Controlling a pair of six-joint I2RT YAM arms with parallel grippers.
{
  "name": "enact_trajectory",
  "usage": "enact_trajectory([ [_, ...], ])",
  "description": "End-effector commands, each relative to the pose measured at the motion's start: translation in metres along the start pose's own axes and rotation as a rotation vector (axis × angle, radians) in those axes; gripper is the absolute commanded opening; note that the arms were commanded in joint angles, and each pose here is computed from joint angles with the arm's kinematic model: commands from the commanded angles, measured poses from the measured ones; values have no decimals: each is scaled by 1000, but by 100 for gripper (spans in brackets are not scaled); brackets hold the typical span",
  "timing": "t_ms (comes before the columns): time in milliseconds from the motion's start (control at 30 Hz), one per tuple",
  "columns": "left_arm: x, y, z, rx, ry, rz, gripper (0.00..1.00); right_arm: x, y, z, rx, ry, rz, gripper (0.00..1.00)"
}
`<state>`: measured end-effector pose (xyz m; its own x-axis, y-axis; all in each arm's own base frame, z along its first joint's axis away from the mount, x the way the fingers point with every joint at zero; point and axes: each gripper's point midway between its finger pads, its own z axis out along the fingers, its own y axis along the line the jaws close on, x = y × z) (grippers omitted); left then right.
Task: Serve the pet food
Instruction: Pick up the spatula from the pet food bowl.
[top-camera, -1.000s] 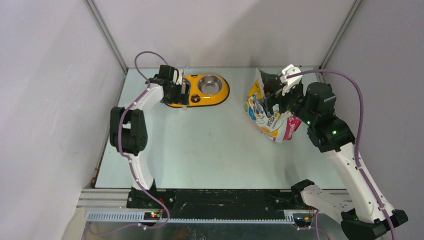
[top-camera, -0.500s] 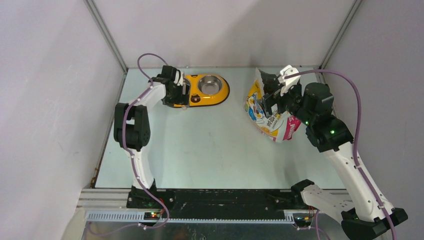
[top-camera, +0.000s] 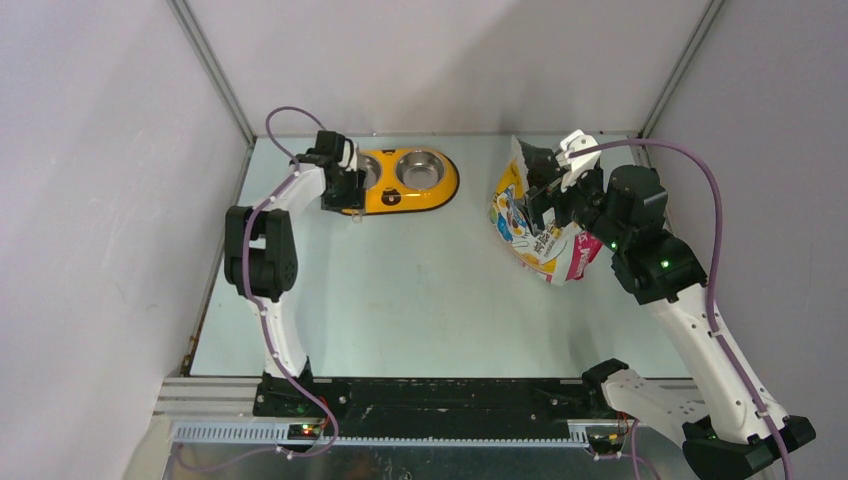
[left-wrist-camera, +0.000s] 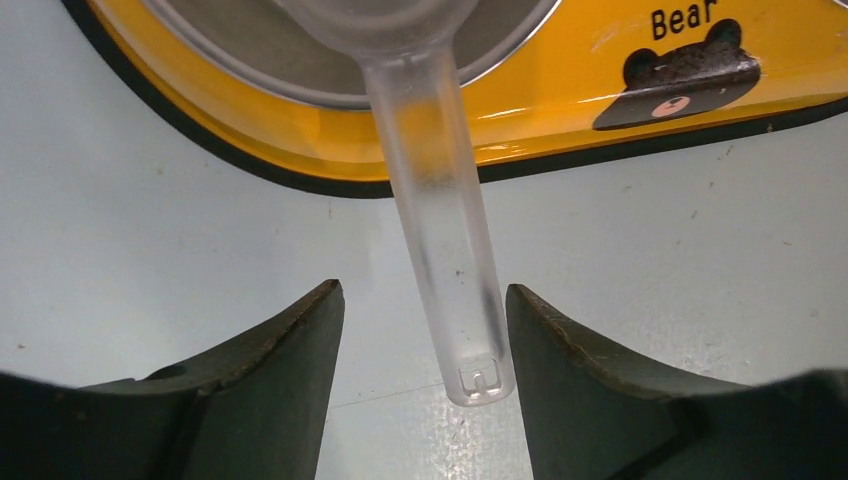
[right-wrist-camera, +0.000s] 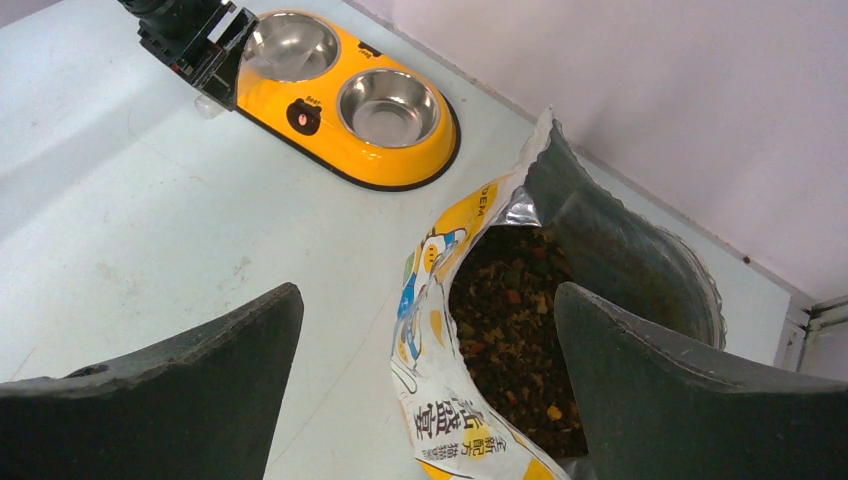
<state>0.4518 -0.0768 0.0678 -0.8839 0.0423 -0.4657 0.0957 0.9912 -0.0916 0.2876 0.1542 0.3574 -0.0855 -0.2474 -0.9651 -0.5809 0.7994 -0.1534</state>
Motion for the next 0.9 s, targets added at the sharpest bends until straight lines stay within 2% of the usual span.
enact_trajectory([
  [0,-8,9,-6,-24,-22,-11,67,-12,-2,0,6,-49,-12,100],
  [200,-6,6,-5,2,-18,-9,63,-11,-3,0,11,-47,-11,100],
  [367,-4,-1,-3,49,-12,-8,53,-12,-3,0,16,-48,-10,100],
  [500,-2,-5,-1,68,-3,-8,41,-12,-4,-1,18,-48,-10,100],
  [567,-2,-6,-2,74,-4,-7,31,-12,-4,0,17,-47,-9,100],
  [667,-4,-6,-6,79,-12,-5,5,-12,-3,0,15,-48,-9,99],
  [733,-7,-7,-12,82,-26,-1,1,-11,-3,0,14,-46,-9,100],
  [867,-16,-11,-31,103,-77,17,0,-11,-2,1,11,-45,-12,99],
])
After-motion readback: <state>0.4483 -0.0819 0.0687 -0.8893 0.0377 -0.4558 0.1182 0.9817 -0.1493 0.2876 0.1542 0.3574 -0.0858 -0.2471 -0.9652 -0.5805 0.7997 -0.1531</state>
